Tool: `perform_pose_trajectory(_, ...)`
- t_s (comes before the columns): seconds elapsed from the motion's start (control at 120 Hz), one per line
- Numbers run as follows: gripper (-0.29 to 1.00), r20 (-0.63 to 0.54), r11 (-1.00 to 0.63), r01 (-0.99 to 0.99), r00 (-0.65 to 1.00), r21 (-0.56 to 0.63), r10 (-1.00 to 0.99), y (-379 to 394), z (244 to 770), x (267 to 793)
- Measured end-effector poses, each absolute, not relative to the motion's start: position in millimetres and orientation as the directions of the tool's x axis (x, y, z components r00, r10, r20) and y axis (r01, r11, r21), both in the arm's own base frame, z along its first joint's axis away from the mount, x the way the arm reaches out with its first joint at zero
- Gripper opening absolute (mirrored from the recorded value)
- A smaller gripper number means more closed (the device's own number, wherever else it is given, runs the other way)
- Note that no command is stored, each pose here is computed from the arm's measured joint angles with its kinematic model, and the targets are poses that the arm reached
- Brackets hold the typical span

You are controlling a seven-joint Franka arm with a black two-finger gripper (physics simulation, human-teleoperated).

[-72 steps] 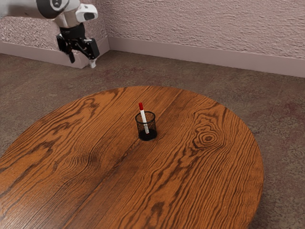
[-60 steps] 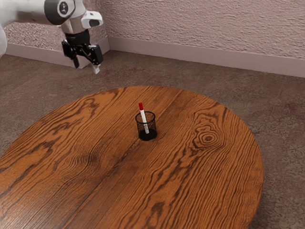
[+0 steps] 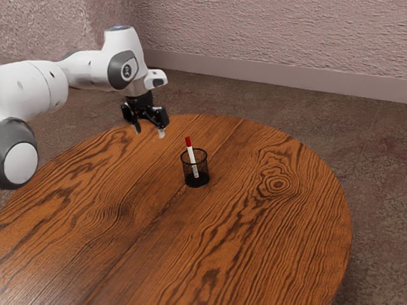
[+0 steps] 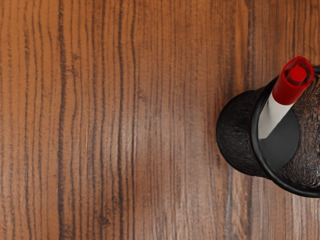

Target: Take the marker out of the pen holder and place it to the left of the pen holder.

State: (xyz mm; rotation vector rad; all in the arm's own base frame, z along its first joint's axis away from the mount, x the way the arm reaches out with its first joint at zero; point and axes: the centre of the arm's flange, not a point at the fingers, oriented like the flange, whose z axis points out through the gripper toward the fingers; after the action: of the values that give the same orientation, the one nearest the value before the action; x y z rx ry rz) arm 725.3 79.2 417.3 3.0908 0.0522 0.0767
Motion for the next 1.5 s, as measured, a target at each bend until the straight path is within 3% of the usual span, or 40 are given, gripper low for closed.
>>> perform_pose_trajectory(0.308,0.46,0.191,-0.99,0.004,0.981,0.143,0.032,42.8,394.6,770.2)
perform_pose_trajectory(0.7,0.32,0.231,-0.988,0.009,0.972,0.154,0.045,40.6,351.5,793.5)
perform_pose_trajectory(1.175,0.27,0.181,-0.983,0.01,0.982,0.186,0.044,30.1,339.8,788.7)
perform_pose_trajectory(1.5,0.16,0.16,-0.984,0.01,0.986,0.18,0.039,29.8,337.9,786.8)
